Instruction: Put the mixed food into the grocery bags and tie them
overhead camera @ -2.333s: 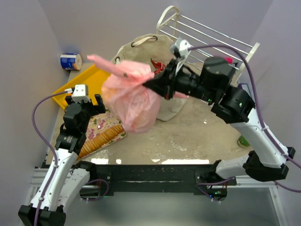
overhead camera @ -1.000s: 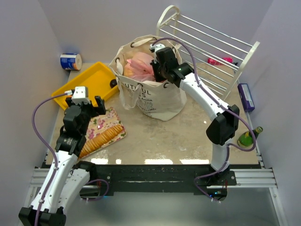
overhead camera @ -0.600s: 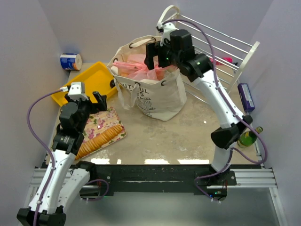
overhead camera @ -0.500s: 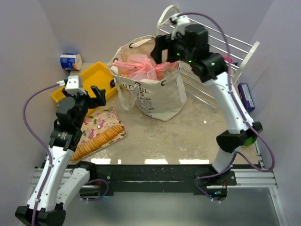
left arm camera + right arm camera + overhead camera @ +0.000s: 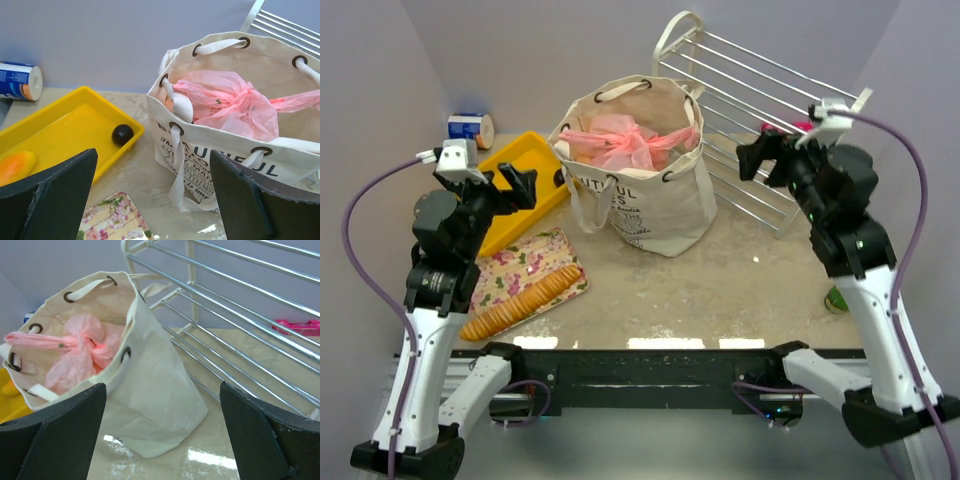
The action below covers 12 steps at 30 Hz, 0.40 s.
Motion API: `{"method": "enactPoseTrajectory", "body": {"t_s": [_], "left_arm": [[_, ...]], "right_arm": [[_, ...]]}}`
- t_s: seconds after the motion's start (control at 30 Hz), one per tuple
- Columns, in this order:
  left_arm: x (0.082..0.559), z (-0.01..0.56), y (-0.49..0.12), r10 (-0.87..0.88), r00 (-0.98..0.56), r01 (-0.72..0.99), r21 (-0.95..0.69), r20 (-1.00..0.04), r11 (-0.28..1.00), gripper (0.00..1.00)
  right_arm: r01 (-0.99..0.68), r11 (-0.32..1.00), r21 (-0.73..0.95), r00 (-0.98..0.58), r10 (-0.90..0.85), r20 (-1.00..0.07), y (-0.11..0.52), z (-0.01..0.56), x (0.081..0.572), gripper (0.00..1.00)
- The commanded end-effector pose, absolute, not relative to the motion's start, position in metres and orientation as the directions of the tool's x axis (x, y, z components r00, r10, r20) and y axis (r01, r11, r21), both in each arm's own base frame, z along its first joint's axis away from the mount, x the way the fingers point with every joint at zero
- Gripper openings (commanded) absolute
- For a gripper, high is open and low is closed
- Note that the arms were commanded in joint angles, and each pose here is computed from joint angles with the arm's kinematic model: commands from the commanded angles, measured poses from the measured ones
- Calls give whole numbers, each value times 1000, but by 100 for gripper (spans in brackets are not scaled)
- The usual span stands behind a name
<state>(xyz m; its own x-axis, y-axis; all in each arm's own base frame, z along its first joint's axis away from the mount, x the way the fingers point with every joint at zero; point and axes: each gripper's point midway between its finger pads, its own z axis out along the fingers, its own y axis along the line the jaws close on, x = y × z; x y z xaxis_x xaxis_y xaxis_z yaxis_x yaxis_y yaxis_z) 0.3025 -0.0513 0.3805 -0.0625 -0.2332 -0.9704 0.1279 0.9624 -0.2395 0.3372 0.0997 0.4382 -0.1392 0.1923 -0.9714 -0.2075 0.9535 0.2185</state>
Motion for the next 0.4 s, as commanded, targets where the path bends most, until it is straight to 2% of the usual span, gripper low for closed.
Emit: {"method": "enactPoseTrajectory", "body": {"t_s": [0.0,0.13,0.37], "left_arm": [[284,398,-32,-217,-19,52,-218,-976,975,100],[280,382,-31,-220,-60,37,-222,-974,974,100],[275,384,-35,-241,-37,65,-243,-970,968,100]], "right_arm": [[-133,966,222,94,235,-967,66,459,306,99],[-90,974,206,68,213,-975,57,434,296,99],[-84,978,192,58,197,-979,54,425,290,99]]}}
